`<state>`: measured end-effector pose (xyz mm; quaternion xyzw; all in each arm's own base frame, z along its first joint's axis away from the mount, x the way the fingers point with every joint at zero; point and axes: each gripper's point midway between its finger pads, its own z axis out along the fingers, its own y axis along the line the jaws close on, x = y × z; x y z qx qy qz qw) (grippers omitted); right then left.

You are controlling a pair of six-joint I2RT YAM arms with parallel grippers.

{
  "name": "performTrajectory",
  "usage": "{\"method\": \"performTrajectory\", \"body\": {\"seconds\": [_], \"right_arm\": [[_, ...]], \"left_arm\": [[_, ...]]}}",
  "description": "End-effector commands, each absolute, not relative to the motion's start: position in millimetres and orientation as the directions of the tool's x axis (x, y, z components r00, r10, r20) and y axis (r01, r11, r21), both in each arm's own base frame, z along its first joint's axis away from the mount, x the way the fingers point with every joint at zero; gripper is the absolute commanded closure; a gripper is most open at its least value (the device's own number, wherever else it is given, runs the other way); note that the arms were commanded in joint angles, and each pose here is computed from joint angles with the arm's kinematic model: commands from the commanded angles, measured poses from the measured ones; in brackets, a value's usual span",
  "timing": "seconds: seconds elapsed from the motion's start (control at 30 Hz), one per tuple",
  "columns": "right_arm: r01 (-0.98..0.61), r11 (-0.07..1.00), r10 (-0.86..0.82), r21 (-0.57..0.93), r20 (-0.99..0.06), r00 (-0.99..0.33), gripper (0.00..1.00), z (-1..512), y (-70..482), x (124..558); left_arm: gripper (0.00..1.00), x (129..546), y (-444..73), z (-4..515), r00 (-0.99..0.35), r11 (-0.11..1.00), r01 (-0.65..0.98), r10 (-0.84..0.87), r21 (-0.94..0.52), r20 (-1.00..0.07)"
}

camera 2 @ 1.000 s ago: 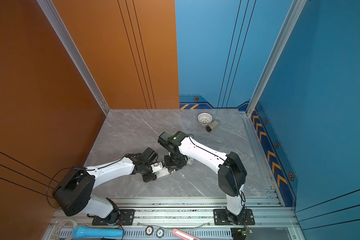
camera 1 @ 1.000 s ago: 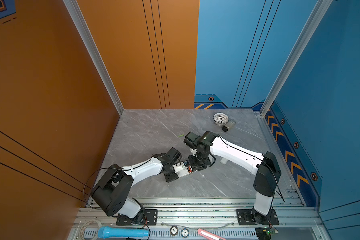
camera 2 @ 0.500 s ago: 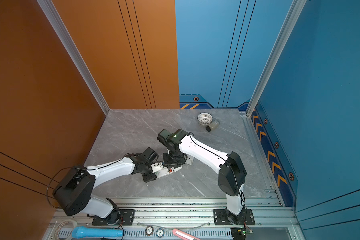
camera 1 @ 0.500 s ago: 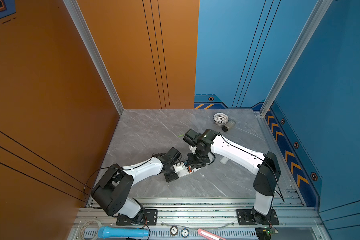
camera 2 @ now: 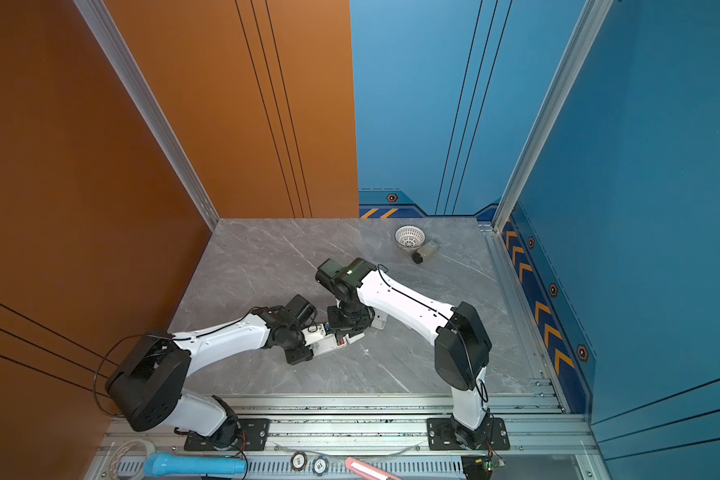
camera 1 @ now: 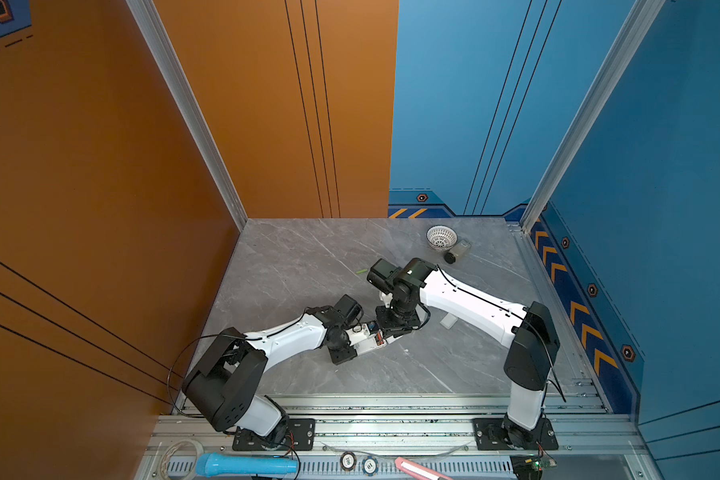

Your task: Unload the batteries from the remote control

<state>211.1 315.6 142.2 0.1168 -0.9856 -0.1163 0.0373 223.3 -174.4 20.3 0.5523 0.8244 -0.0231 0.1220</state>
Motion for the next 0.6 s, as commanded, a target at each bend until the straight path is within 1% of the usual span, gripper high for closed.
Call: {"method": "performTrajectory", "body": {"seconds": [0.0,0.57], "right_arm": [[-0.227,0.957,-0.245,0.179,0.085,-0.966,1.00,129.3,302.9,207.3],[-0.224,0.962,-0.243,0.155,0.116,-0.963,1.00,123.4,290.0,199.0]], "left_arm": [[0.97,215.9,-172.6,4.0,-0.358,0.377,0.922,0.917,0.086,-0.177],[1.00,219.1,-170.6,4.6,-0.361,0.379,0.919,0.918,0.104,-0.163]]}}
